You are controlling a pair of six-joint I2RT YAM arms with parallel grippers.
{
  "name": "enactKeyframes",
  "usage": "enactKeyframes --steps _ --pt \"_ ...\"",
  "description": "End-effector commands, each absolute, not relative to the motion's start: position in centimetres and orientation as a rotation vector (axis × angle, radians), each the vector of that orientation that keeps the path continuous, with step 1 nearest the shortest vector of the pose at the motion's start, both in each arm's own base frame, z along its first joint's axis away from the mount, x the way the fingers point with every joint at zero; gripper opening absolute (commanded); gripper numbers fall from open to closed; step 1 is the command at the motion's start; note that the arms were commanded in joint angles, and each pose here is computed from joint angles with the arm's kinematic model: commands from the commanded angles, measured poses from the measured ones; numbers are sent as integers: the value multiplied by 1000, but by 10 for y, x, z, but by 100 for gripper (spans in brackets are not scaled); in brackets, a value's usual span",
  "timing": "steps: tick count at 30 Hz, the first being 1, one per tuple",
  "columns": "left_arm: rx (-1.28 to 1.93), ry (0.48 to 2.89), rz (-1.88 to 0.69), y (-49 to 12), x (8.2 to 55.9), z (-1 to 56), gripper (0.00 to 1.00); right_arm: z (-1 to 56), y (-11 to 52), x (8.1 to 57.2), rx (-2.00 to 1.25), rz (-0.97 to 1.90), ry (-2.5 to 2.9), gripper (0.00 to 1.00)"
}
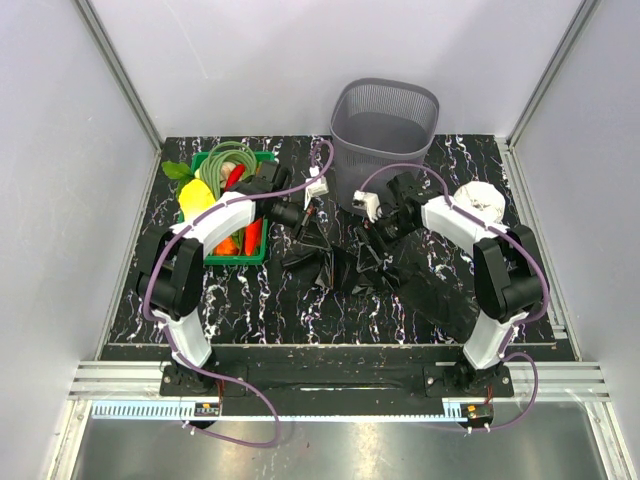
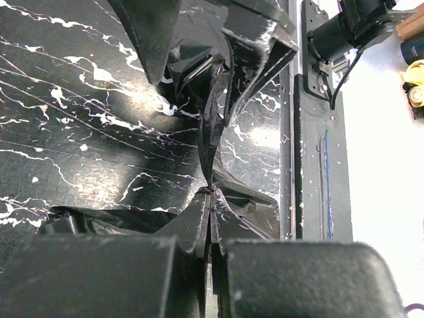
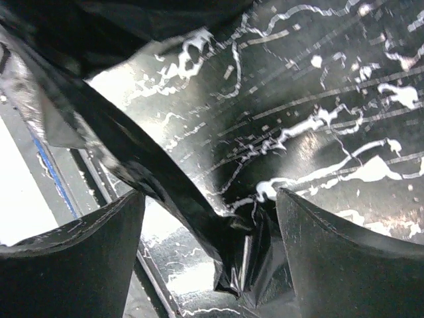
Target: Put the trash bags into the trash bin
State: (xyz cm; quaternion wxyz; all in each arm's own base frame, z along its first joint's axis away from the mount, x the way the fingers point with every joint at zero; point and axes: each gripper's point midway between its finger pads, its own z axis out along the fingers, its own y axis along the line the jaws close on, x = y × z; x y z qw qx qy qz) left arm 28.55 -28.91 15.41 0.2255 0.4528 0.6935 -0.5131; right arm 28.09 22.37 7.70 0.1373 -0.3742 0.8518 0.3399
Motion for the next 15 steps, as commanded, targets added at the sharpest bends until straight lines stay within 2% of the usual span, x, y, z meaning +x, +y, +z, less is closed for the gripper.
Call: enactKeyframes --steps 1,7,11,12,15 --pt "1289 1807 -1441 -296 283 170 0 105 253 280 -1170 1100 2320 84" --pt "1295 1803 -1448 -301 283 173 0 93 264 271 -1200 1115 2321 72" --pt "1296 1805 -1448 -301 284 172 0 90 265 270 -1202 1106 2327 42" --pt "1296 1805 -1448 -301 283 172 0 90 263 269 -1204 1097 2329 37" --pt "1296 1805 -1441 -301 284 173 0 89 257 268 -1207 1055 2337 36"
